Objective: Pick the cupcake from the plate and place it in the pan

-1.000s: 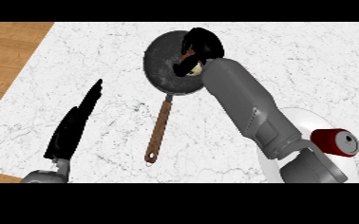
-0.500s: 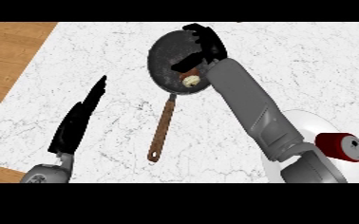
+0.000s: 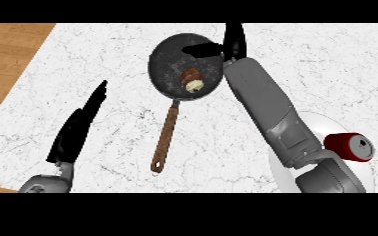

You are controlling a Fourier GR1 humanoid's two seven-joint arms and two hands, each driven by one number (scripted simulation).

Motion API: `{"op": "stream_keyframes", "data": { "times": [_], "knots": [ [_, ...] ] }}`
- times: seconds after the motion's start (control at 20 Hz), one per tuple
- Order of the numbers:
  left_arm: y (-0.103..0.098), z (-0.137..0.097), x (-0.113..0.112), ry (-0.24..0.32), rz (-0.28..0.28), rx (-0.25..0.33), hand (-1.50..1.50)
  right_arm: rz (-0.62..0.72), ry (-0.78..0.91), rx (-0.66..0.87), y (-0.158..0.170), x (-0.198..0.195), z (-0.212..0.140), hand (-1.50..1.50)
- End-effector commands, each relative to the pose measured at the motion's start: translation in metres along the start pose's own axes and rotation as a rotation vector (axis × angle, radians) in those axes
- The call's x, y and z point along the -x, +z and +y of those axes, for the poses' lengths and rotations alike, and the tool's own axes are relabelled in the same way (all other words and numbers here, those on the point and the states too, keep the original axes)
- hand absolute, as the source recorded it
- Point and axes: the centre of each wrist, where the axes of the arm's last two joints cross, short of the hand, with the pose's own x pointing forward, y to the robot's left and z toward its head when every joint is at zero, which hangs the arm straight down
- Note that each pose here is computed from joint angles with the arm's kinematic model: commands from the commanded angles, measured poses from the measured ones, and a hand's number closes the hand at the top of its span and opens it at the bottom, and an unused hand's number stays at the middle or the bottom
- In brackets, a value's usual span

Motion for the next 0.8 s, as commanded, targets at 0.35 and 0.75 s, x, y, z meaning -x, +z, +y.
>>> {"op": "stream_keyframes", "data": {
  "times": [0.35, 0.75],
  "knots": [
    [0.031, 0.027, 0.027, 0.012, 0.069, -0.064, 0.0, -0.065, -0.079, 0.149, -0.019, 0.056, -0.065, -1.5],
    [0.025, 0.012, 0.006, 0.019, 0.067, -0.078, 0.0, -0.08, -0.046, 0.145, -0.026, 0.109, -0.151, -1.5]
  ]
}}
